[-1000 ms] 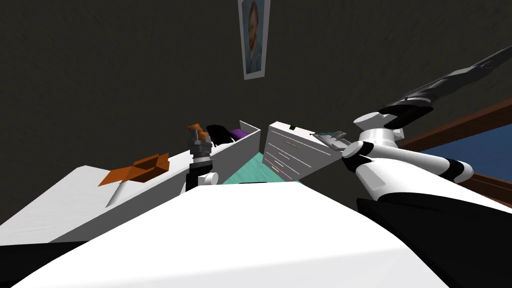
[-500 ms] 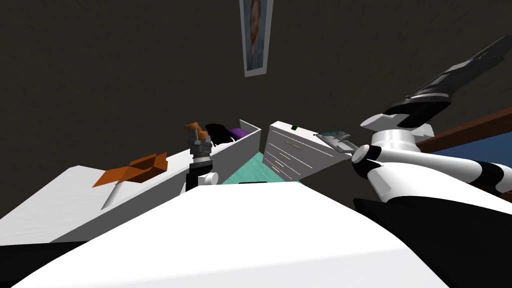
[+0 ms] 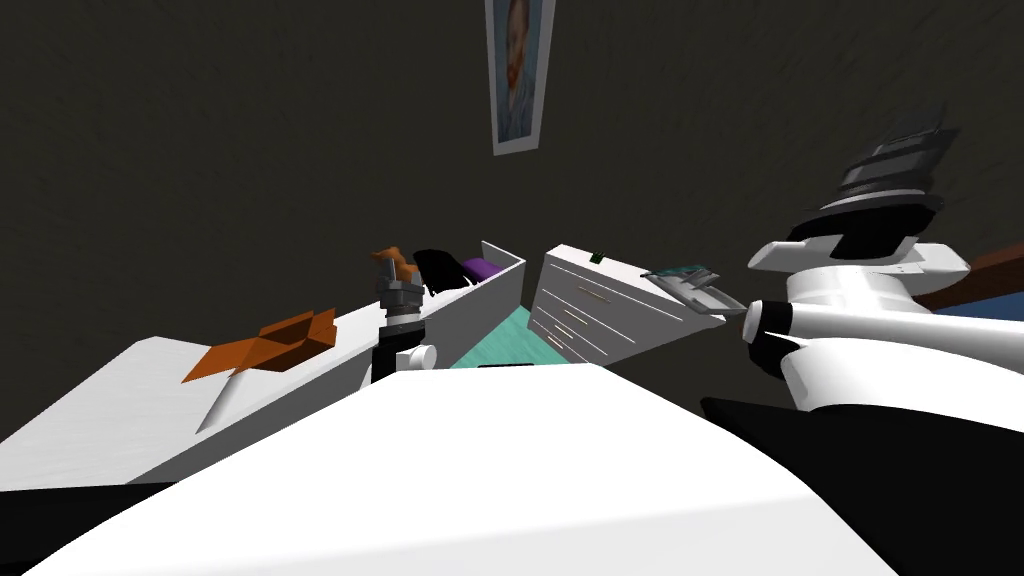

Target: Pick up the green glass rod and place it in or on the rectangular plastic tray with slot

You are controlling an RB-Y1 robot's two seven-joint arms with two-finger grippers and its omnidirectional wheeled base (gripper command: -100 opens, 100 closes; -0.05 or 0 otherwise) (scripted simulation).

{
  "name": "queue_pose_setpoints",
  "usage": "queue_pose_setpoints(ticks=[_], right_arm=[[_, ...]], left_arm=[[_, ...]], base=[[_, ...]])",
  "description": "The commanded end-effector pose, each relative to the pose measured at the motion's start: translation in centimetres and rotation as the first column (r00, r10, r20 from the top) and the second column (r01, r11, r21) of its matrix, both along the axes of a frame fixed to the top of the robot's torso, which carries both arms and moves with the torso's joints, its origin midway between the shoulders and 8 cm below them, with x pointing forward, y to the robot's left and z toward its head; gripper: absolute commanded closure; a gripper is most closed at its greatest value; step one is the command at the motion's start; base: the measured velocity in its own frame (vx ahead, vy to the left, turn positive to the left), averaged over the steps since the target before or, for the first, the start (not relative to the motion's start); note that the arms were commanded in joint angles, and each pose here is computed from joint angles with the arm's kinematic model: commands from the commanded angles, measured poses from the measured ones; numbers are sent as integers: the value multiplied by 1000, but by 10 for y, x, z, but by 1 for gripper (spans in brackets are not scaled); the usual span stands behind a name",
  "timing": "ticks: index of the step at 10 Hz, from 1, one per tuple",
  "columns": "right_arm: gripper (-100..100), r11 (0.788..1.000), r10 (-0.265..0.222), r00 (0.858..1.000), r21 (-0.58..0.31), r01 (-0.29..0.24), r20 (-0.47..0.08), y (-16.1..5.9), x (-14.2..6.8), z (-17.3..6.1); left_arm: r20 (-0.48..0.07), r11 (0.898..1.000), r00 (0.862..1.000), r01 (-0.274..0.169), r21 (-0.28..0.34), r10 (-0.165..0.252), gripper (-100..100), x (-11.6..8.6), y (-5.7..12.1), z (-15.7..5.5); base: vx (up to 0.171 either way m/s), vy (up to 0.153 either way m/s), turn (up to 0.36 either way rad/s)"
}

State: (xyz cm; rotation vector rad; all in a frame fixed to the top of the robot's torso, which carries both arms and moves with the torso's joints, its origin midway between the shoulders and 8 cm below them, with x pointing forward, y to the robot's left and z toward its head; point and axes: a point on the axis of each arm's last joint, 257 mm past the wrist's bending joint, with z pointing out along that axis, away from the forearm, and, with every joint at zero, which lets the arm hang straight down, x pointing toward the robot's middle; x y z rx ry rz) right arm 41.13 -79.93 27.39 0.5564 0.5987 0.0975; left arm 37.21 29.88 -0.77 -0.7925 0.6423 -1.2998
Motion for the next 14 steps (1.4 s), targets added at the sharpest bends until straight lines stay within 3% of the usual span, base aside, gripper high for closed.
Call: queue_pose_setpoints(ticks=[1,2,3,4,5,6,7,9,10,11,12,13,14], right_arm=[[-100,998,-27,995,-63,21,-101,5,11,-12],[-100,996,-32,990,-87,20,-138,9,19,-17],[-100,991,-40,976,-132,12,-213,18,35,-30],[-100,991,-44,975,-131,15,-218,17,35,-32],[-100,971,-169,922,-217,96,-349,-5,21,-52],[-100,952,-231,882,-284,117,-412,-11,16,-61],[-100,940,-216,905,-329,91,-366,8,16,-28],[-100,911,-253,891,-403,89,-377,17,11,-7],[-100,902,-267,879,-422,84,-395,17,16,-12],[-100,897,-291,855,-433,88,-429,11,19,-24],[-100,892,-332,802,-442,95,-497,-5,18,-53],[-100,884,-345,781,-459,84,-520,-4,22,-62],[-100,878,-364,740,-473,71,-565,-9,25,-82]], left_arm=[[0,1000,1000,0,0,0,0,0,0,0],[0,1000,1000,0,0,0,0,0,0,0],[0,1000,1000,0,0,0,0,0,0,0],[0,1000,1000,0,0,0,0,0,0,0],[0,1000,1000,0,0,0,0,0,0,0],[0,1000,1000,0,0,0,0,0,0,0],[0,1000,1000,0,0,0,0,0,0,0],[0,1000,1000,0,0,0,0,0,0,0],[0,1000,1000,0,0,0,0,0,0,0],[0,1000,1000,0,0,0,0,0,0,0],[0,1000,1000,0,0,0,0,0,0,0],[0,1000,1000,0,0,0,0,0,0,0],[0,1000,1000,0,0,0,0,0,0,0]], base=[[-9,-12,2],[-16,-18,1],[-9,-11,2],[0,0,0],[142,88,48],[182,125,9],[82,77,-14],[-11,8,5],[-19,-16,0],[-9,-10,1],[0,0,0],[0,0,0],[0,0,0]])
